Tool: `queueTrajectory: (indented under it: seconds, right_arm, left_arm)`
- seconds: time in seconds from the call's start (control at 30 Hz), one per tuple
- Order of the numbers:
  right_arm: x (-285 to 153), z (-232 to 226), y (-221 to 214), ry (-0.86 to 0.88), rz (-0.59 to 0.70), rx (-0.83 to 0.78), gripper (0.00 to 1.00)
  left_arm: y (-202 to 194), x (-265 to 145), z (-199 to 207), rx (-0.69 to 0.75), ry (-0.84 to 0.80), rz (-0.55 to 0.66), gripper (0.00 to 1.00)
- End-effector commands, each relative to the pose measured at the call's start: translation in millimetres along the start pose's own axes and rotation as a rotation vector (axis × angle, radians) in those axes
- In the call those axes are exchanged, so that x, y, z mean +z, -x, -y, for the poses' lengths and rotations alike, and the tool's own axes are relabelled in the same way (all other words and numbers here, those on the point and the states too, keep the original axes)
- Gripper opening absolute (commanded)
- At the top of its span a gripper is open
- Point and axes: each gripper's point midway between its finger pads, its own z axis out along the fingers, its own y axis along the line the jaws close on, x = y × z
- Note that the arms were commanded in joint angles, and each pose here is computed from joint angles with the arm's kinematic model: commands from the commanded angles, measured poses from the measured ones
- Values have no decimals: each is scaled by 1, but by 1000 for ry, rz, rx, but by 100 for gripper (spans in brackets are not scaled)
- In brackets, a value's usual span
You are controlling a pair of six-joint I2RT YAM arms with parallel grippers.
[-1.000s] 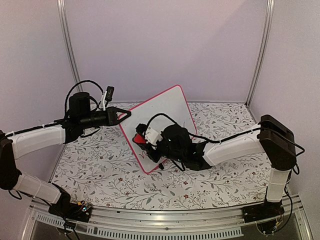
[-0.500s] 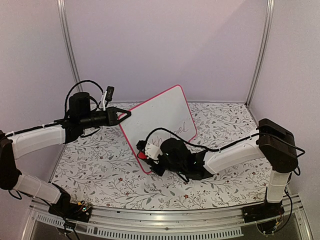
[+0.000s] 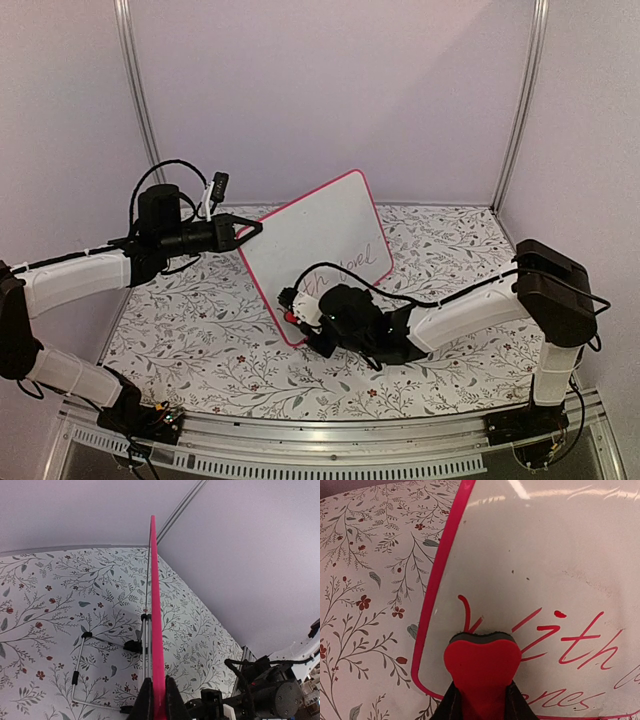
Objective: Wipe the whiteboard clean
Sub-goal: Erase the whiteboard at the center of the board.
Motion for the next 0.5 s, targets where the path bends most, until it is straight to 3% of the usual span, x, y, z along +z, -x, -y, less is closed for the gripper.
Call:
queueTrajectory:
  seconds: [0.0, 0.47]
  right_arm:
    - [-1, 8, -16, -85, -80, -14, 23]
    - [5, 17, 36, -192, -6, -50, 23]
  left_arm:
    - [2, -2, 32, 3, -127, -6, 0]
    - [3, -3, 34, 8, -129, -2, 0]
